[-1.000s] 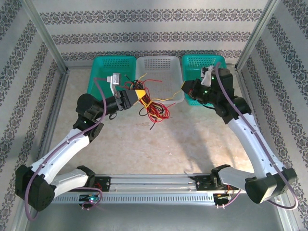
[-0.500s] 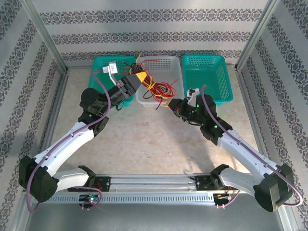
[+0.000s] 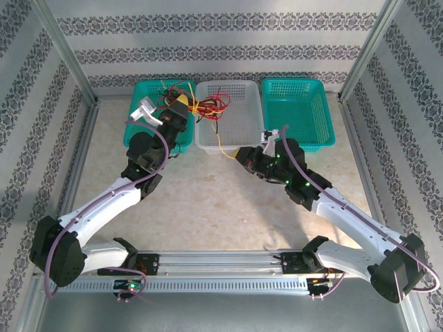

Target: Untangle the cables

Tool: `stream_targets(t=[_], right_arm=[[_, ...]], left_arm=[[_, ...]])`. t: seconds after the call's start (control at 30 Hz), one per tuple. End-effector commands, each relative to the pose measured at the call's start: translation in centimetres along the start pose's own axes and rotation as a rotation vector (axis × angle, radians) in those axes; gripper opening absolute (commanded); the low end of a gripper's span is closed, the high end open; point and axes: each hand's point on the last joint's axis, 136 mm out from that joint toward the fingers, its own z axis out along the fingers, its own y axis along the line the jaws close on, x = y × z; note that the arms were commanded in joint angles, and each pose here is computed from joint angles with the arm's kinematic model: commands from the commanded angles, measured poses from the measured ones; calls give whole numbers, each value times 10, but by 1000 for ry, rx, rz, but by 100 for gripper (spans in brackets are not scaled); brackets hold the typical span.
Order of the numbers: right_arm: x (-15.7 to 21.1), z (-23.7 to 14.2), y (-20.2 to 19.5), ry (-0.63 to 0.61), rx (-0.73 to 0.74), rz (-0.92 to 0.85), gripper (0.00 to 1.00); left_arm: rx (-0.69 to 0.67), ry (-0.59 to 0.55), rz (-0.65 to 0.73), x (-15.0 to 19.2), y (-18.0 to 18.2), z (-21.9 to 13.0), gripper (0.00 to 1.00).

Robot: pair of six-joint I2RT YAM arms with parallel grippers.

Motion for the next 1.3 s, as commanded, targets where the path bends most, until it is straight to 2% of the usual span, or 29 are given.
stream_targets(t=[0.0,0.13,0.23,0.3,0.43,0.53,0.67,0.87,0.97,1.17,1.27], right_arm=[[31,8,-10,111,73,-80,0],[35,0,2,110,92,-157,0],[33,-16,24,104,82,-213,0],[33,-23,45,118,53,-253,0],[28,-38,84,123,21,-349,0],[14,-55,119,77,-30,-415,0],[-19,-84,156,-60,-27,-497,0],[-56,-104,210,-137,-82,-573,0],[-73,-116,233,-191,-113,-599,0],[-111,-133,264,-284,-160,-574,0],[-125,-134,273,-304,-160,-578,0]], left_arm=[[-32,-205,-11,-39,-1,-4,0],[-68,-202,55,-38,7,-2,0],[-170,-200,122,-37,30,-10,0],[-231,-202,161,-38,43,-21,0],[-271,-207,188,-40,55,-37,0],[-274,-157,211,-33,60,-42,0],[-251,-29,219,-19,63,-45,0],[-162,296,261,35,62,-53,0],[-100,416,264,55,55,-63,0],[62,571,271,70,23,-93,0],[38,649,329,76,27,-108,0]])
